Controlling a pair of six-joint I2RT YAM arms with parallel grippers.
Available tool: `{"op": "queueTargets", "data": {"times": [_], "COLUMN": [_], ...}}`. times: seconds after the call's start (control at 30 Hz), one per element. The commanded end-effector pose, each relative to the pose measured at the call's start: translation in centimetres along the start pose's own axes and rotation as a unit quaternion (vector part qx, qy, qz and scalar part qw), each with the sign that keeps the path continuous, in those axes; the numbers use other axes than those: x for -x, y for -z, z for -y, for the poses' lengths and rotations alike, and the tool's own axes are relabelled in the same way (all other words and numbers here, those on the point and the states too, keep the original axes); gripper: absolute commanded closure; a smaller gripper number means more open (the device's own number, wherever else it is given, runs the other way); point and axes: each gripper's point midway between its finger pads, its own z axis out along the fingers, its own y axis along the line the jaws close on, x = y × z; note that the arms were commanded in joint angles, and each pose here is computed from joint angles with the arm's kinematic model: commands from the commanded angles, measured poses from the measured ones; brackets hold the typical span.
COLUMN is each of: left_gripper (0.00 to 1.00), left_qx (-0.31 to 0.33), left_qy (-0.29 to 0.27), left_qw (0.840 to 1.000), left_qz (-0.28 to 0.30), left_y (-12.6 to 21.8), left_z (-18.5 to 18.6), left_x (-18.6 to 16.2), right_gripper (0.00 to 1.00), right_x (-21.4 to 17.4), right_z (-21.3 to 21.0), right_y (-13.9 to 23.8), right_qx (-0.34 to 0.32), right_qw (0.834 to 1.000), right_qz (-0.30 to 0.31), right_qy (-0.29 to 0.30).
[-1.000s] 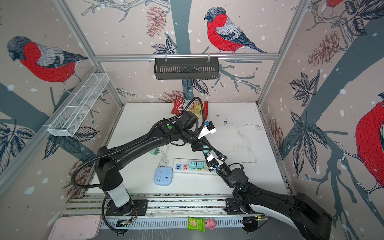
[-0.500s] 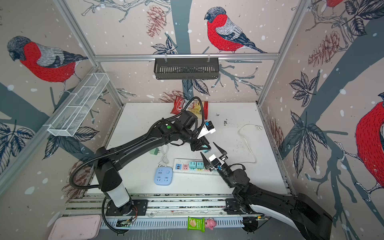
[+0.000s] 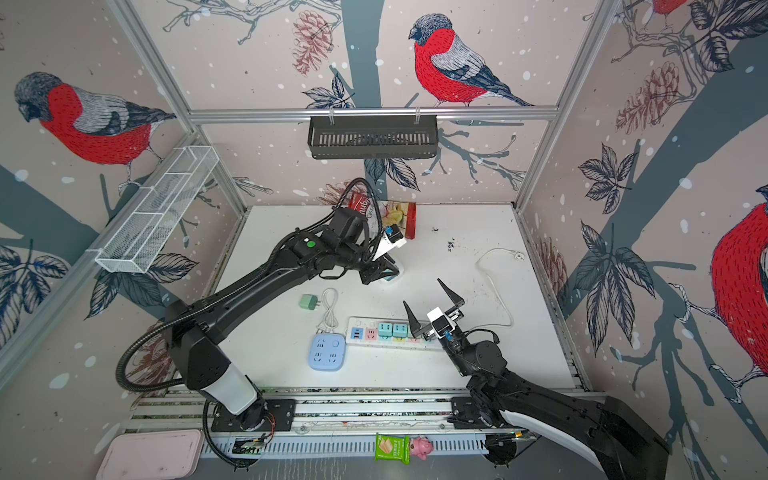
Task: Insert the plug
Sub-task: 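Open the right gripper and draw it back while the left holds the adapter, then carry the teal adapter over the socket beside the plugged teal adapter with the left gripper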
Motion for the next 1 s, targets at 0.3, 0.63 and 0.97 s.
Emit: {"op": "queueTargets", "data": {"times": [0.3, 0.63, 0.97], "left_gripper": [1.0, 1.0, 1.0], "left_qx": [0.06, -0.024, -0.072], "left_qy": [-0.279, -0.245, -0.223], "left_qw": [0.956, 0.961, 0.967], "left_qz": [-0.069, -0.123, -0.097], "left_y": [2.9, 0.6, -1.0], "left_z": [0.9, 3.2, 4.6], "left_x": [-10.0, -13.5, -13.3], "right_gripper": [0.0, 0.0, 0.0], "right_x": [-3.8, -5.3, -8.2], "right_z": [5.7, 11.2, 11.7], "right_y": [3.6, 7.1, 6.6], "right_qx": [-0.124, -0.284, -0.276], "right_qw": [0.99, 0.944, 0.939], "right_qz": [-0.023, -0.004, -0.057], "right_qy": [-0.067, -0.165, -0.196]}}
